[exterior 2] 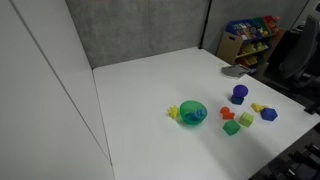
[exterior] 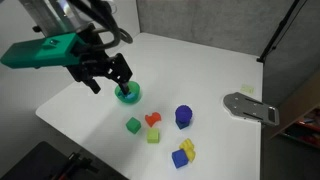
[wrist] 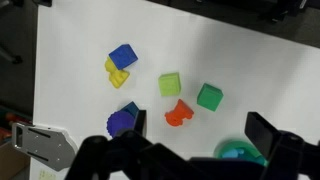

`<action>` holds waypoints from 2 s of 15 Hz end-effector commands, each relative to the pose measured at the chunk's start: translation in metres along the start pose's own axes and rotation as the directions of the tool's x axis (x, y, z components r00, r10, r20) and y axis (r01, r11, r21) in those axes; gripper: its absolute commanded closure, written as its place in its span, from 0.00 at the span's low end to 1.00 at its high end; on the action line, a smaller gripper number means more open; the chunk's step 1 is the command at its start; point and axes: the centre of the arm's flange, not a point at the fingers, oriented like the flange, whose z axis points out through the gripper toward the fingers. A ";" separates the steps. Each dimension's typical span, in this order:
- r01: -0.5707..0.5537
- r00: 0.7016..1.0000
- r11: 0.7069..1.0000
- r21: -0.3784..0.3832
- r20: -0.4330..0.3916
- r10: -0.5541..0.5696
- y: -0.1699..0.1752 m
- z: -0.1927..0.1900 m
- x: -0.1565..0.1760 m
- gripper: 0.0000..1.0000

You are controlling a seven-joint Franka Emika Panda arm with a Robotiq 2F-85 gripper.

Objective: Put the green block on top of the yellow block, move the green bowl to the right, pick up the yellow toy on the left and put it in the green bowl

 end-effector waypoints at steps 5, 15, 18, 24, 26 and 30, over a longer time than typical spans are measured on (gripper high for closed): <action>0.000 1.000 1.000 0.000 0.000 0.000 0.000 0.000 0.000 0.00; -0.007 1.000 0.999 0.049 -0.017 0.008 -0.024 0.022 0.051 0.00; -0.028 0.999 0.995 0.099 -0.025 0.031 -0.031 0.042 0.067 0.00; -0.126 0.992 0.978 0.166 -0.006 0.129 -0.044 0.100 0.091 0.00; -0.166 0.986 0.972 0.168 0.004 0.168 -0.047 0.120 0.095 0.00; -0.267 0.963 0.944 0.195 0.019 0.268 -0.055 0.161 0.099 0.00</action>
